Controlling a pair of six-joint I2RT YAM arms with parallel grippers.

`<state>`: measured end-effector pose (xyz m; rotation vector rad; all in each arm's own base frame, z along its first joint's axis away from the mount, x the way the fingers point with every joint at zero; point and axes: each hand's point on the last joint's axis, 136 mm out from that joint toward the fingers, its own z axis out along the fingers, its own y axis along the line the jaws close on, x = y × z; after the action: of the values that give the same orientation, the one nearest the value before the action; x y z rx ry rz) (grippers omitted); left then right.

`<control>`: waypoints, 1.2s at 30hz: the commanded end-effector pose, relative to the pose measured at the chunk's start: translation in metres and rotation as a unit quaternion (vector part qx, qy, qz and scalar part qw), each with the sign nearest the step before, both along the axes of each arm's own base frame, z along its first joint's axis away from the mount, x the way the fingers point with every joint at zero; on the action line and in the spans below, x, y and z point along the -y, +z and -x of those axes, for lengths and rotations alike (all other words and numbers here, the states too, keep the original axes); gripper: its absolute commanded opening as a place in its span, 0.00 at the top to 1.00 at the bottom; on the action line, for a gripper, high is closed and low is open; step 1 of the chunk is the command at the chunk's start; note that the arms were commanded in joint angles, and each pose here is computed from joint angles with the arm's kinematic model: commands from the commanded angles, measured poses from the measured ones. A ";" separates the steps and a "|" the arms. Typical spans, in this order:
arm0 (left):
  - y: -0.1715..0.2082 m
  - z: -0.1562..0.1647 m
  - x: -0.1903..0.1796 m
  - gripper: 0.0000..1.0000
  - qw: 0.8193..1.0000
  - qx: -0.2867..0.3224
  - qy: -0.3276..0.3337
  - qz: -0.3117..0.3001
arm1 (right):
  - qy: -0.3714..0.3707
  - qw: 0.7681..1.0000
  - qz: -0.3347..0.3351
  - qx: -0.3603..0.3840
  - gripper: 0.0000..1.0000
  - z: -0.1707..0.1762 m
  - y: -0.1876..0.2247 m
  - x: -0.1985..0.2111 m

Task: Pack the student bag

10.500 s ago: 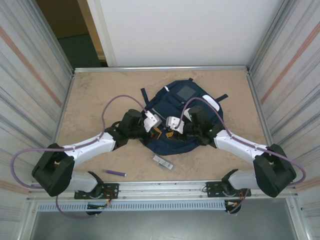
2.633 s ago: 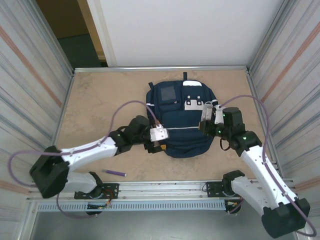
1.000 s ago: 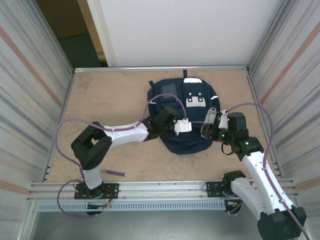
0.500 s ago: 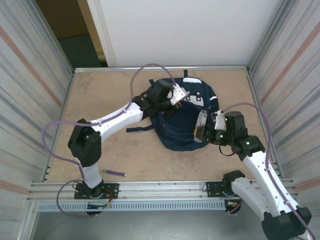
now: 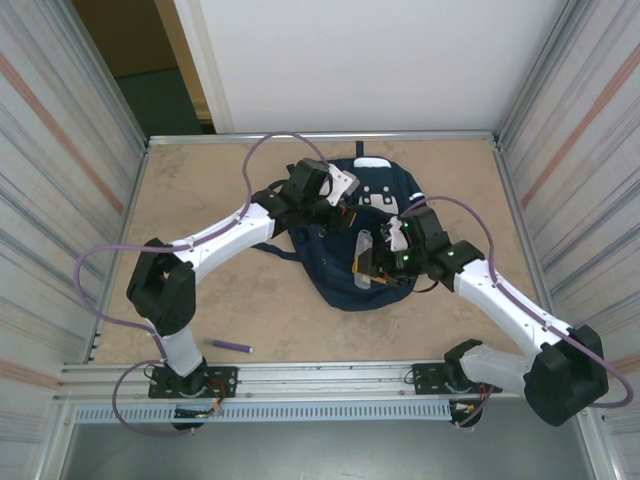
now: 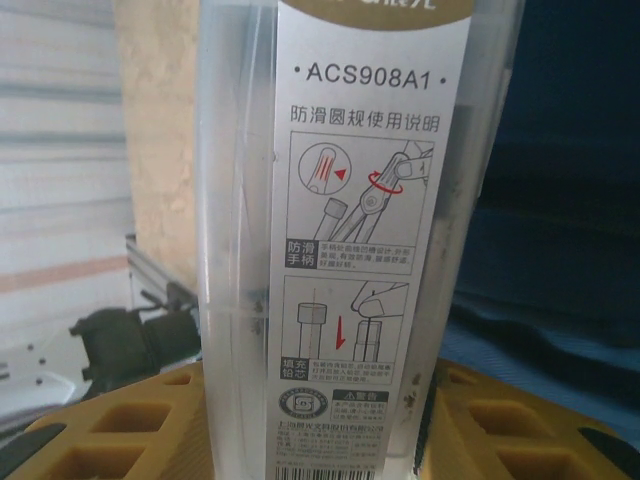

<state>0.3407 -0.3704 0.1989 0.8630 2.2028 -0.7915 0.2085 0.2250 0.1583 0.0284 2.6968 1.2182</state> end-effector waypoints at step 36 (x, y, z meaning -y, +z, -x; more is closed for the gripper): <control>0.035 0.060 0.045 1.00 0.988 -0.025 -0.092 0.121 | -0.265 0.961 0.021 -0.074 0.69 -0.092 -0.051 0.054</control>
<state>0.2915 -0.3943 0.1960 0.8945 2.1733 -1.0109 0.2975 0.1751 0.1168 0.8099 2.5696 1.0893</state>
